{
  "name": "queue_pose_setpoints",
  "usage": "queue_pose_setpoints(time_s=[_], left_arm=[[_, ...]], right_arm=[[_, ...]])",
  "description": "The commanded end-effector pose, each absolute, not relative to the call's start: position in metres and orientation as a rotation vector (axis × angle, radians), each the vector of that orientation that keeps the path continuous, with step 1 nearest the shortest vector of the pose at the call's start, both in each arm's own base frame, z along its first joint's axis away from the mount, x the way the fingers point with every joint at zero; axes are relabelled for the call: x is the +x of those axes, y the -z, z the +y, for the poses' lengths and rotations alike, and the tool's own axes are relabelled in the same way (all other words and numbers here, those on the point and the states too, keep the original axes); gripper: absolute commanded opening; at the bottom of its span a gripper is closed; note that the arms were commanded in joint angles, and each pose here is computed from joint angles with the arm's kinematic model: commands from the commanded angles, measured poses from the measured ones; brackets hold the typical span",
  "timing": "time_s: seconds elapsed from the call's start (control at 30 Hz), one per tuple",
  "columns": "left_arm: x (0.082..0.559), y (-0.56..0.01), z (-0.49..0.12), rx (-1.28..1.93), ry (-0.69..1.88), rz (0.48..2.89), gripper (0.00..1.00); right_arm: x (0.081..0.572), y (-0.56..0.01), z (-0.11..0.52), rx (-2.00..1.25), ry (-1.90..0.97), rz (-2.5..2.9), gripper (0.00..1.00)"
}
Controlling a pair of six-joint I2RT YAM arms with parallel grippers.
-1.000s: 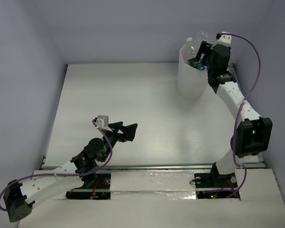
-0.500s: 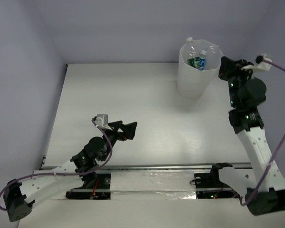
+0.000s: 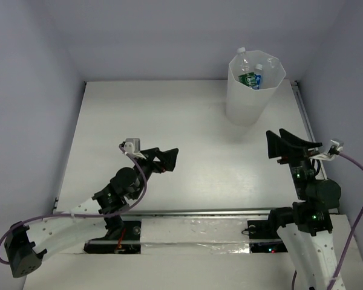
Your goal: Put the plastic bottles in the bin
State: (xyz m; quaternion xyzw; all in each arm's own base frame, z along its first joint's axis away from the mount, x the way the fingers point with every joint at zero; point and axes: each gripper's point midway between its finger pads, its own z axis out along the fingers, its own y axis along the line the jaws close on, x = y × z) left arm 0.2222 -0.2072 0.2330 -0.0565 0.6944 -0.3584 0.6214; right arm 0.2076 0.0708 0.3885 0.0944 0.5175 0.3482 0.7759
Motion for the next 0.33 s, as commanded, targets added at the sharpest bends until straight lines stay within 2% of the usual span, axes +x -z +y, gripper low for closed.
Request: queue_pose_setpoints(time_s=[0.0,0.07,0.3], left_arm=[[0.226,-0.270,-0.209,-0.177,0.874,1.508,0.99],[0.228,-0.273,-0.210,-0.178,0.866,1.510,0.99],[0.232,-0.264,-0.219,-0.171,0.848,1.552,0.99]], right_arm=[[0.215,-0.350,0.061,0.320,-0.738,1.196,0.91],[0.218,-0.340,0.059,0.337,-0.730,1.211,0.99],[0.234,-0.330,0.061,0.334,-0.700,1.260,0.97]])
